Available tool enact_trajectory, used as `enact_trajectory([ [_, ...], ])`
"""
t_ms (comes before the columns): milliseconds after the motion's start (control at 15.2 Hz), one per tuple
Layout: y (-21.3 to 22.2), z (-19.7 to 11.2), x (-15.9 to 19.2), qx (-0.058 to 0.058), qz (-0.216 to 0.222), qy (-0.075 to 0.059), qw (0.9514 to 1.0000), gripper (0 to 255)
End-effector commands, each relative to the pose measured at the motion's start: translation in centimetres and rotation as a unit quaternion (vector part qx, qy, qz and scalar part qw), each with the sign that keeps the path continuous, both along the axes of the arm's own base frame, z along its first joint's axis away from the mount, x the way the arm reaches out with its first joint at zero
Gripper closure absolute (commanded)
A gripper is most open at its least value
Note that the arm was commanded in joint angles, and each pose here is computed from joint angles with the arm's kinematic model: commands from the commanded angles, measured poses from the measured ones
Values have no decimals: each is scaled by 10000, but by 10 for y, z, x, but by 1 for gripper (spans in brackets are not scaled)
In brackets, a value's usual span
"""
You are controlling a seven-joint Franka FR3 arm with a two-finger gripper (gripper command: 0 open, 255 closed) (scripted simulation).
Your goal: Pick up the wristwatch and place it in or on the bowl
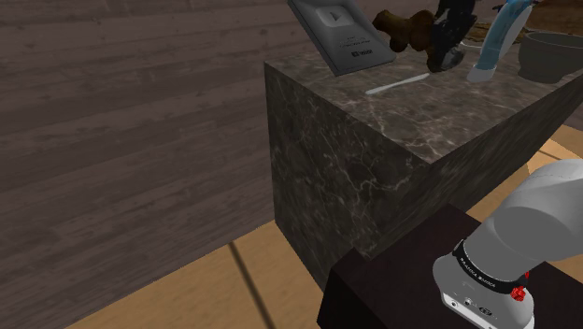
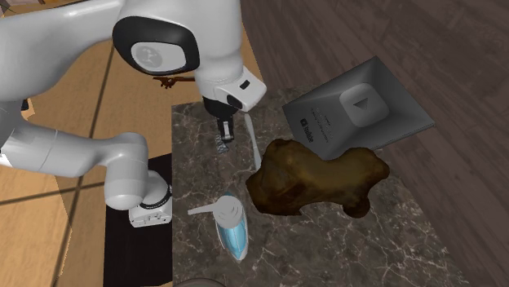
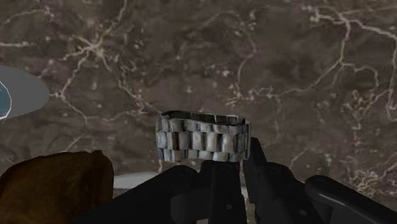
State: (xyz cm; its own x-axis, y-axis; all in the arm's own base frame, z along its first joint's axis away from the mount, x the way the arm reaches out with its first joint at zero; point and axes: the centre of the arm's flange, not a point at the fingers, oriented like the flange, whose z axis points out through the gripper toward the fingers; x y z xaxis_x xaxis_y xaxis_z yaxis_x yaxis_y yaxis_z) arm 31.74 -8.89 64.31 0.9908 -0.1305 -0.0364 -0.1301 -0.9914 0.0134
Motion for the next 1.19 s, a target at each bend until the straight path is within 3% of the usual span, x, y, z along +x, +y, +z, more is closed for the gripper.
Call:
enact_trajectory([
  [0,0,9,-1,1,0,2,10000,255],
  [1122,0,99,-1,1,0,2,10000,255],
])
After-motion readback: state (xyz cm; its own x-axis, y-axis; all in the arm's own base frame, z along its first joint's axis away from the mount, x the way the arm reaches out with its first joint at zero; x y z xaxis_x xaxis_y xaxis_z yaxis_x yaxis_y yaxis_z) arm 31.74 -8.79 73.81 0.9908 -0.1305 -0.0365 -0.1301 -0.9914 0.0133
